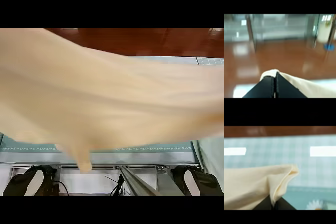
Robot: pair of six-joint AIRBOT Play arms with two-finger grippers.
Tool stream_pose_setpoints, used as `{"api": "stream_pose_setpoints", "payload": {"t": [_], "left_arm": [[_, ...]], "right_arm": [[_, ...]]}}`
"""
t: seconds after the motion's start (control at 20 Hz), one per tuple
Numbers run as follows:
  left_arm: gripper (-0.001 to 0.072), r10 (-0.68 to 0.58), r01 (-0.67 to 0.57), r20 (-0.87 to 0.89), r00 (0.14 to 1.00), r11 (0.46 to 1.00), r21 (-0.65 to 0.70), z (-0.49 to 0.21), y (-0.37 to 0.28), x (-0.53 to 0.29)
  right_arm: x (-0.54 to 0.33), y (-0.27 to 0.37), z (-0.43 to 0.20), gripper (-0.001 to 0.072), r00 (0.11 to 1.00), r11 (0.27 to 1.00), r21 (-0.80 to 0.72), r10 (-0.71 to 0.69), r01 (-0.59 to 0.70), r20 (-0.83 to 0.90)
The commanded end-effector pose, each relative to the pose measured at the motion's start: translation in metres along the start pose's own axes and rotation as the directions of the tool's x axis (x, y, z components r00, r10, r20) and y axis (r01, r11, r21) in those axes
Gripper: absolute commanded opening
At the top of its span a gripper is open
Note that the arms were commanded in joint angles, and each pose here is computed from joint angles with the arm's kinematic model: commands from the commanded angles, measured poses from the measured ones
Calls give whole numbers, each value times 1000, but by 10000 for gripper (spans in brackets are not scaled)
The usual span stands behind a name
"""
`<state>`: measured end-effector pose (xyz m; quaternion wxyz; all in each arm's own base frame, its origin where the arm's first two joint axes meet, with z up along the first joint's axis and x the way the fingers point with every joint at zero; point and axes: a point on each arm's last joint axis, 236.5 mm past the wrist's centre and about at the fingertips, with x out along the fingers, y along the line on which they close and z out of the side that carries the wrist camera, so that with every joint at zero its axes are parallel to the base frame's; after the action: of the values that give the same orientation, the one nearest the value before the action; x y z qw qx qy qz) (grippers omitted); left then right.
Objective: Fold the shirts.
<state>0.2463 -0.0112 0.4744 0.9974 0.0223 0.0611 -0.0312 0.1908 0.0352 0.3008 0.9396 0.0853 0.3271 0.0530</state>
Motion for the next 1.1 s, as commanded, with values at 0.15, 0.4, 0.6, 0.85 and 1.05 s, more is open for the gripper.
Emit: {"api": "stream_pose_setpoints", "payload": {"t": [0.15, 0.4, 0.6, 0.85, 1.05], "left_arm": [[22, -49, 15, -543, 838, 998, -66, -210, -4, 101], [23, -141, -75, -696, 704, 960, -269, -343, -18, 190], [23, -278, -100, -628, 727, 862, -497, -375, -46, 260], [47, -348, -146, -605, 717, 773, -617, -401, -61, 290], [704, -387, -80, -694, 607, 839, -538, -409, -42, 262]], "right_arm": [[129, -45, -134, 25, 944, 982, 180, 11, 51, -329], [244, -70, -153, 25, 928, 955, 293, 79, 34, -364], [336, -88, -131, 25, 916, 919, 393, 144, 16, -373], [424, -87, -96, 180, 853, 853, 519, 310, -55, -419], [411, -106, -59, 627, 813, 848, 519, 377, -110, -444]]}}
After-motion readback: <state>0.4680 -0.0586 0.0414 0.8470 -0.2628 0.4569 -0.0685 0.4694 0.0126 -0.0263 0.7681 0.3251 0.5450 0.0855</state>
